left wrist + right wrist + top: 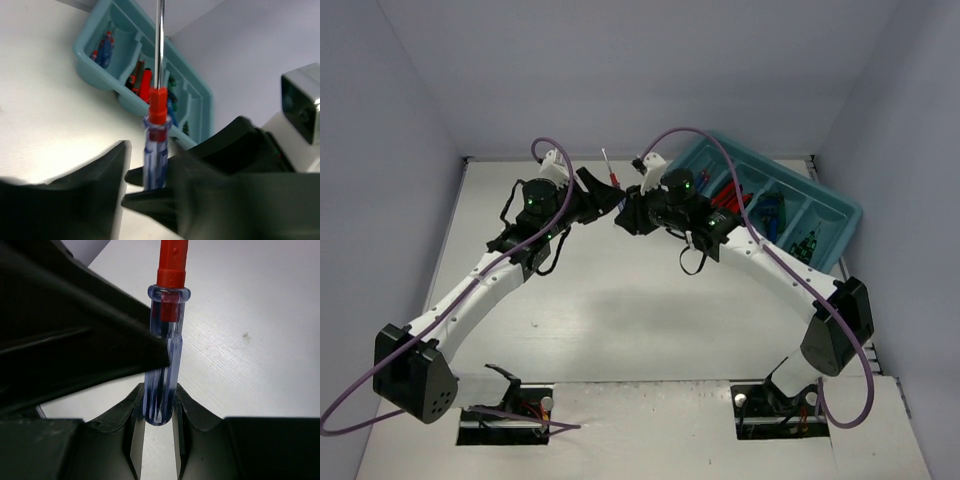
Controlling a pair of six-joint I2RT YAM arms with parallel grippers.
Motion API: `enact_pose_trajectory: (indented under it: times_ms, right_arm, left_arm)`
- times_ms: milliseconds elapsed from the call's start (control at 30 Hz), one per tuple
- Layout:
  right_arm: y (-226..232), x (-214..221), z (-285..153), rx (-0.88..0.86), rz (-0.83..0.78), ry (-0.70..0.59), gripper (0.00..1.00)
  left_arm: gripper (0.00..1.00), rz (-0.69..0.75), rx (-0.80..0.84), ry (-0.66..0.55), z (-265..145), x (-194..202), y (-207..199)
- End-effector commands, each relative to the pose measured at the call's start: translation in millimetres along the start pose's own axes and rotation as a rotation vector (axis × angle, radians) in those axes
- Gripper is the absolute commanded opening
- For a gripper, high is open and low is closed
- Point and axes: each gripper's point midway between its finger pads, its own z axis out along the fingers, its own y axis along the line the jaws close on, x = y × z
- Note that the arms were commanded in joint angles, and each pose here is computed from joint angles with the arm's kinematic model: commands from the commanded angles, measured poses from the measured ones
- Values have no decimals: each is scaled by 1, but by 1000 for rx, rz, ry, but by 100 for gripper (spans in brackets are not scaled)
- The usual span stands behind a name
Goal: Sort the tools into containers
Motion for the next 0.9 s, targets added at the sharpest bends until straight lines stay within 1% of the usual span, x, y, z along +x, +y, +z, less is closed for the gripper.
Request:
enact_pose_trajectory:
  times_ms: [0, 33, 100, 167, 233, 300, 333, 400, 433, 467, 500, 567, 633, 733, 767, 867]
  right_arm:
    - [-35, -58, -2, 131, 45, -180, 0]
    - [-57, -63, -5, 180, 97, -197, 0]
    - [-94, -63, -1, 262, 170, -206, 0]
    - [-144, -63, 1, 357, 270, -217, 1]
    - [-188, -58, 6, 433, 345, -219, 3]
    - [-218, -64, 11, 485, 390, -241, 6]
    - [-235, -59, 18, 510, 414, -235, 9]
    - [-264, -67, 22, 548, 445, -258, 12]
    - [-278, -60, 29, 562, 472, -245, 14]
    - [-290, -58, 34, 575, 490, -248, 20]
    - [-299, -64, 35, 585, 497, -265, 30]
    - [-316, -57, 45, 599, 506, -253, 48]
    - [-319, -61, 54, 577, 499, -250, 60]
    - [-313, -73, 55, 540, 465, -251, 75]
    - [-309, -77, 50, 537, 453, -253, 78]
    - [-287, -102, 19, 528, 381, -283, 85]
  left_arm:
    - [63, 98, -46, -90, -18, -21, -1]
    - [69, 133, -98, -111, -23, -26, 6]
    - [73, 169, -200, -90, -36, -23, 24]
    - [74, 234, -321, -92, -53, -25, 45]
    - [75, 298, -424, -103, -73, -29, 62]
    - [75, 347, -497, -105, -92, -31, 74]
    - [75, 374, -535, -107, -105, -32, 80]
    - [75, 404, -576, -115, -124, -34, 84]
    - [75, 421, -604, -107, -132, -32, 89]
    - [75, 432, -622, -105, -140, -32, 93]
    - [75, 438, -630, -109, -147, -31, 94]
    - [75, 444, -648, -113, -160, -28, 98]
    - [75, 446, -665, -123, -169, -28, 101]
    - [75, 453, -674, -145, -180, -32, 98]
    - [75, 461, -677, -147, -182, -34, 98]
    - [76, 495, -683, -166, -188, -45, 90]
